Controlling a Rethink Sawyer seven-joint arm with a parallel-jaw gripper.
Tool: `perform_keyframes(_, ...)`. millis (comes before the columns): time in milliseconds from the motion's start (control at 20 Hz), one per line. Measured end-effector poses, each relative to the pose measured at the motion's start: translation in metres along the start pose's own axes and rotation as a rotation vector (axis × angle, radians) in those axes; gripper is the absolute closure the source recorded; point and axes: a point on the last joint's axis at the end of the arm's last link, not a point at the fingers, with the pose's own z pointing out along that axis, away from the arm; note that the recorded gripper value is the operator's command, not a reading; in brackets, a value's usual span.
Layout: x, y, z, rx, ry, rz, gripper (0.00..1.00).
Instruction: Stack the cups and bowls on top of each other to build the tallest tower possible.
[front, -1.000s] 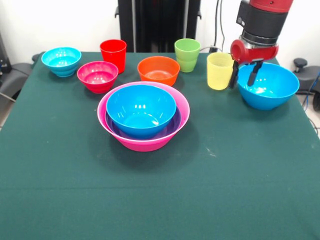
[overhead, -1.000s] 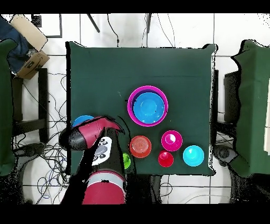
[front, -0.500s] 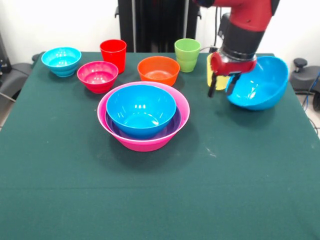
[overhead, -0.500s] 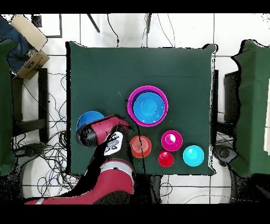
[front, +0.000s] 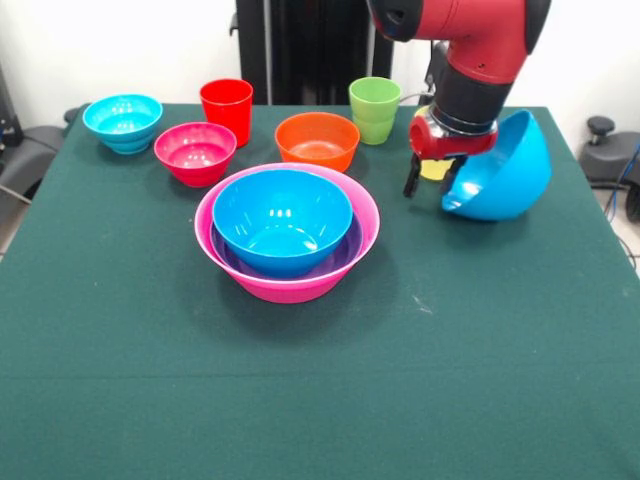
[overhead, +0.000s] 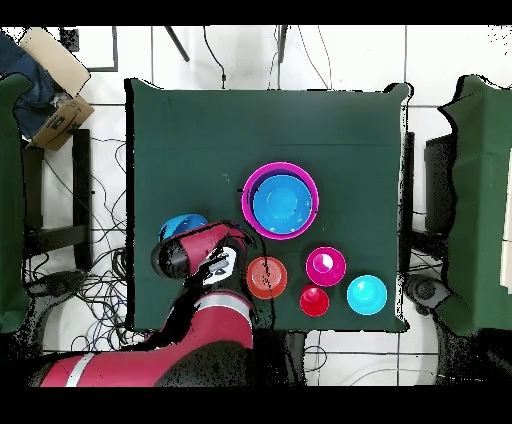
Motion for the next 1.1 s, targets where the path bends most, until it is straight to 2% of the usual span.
perform_keyframes(200,-0.002,-0.002,-0.017,-0.008,0.065,0.034,0.00)
perform_keyframes(500,-0.008,-0.007,-0.044,-0.010,0.133,0.061,0.00)
perform_keyframes(750,-0.014,-0.011,-0.062,-0.009,0.138,0.074,0.00)
perform_keyframes(1100,-0.025,-0.015,-0.074,-0.005,0.110,0.080,0.00)
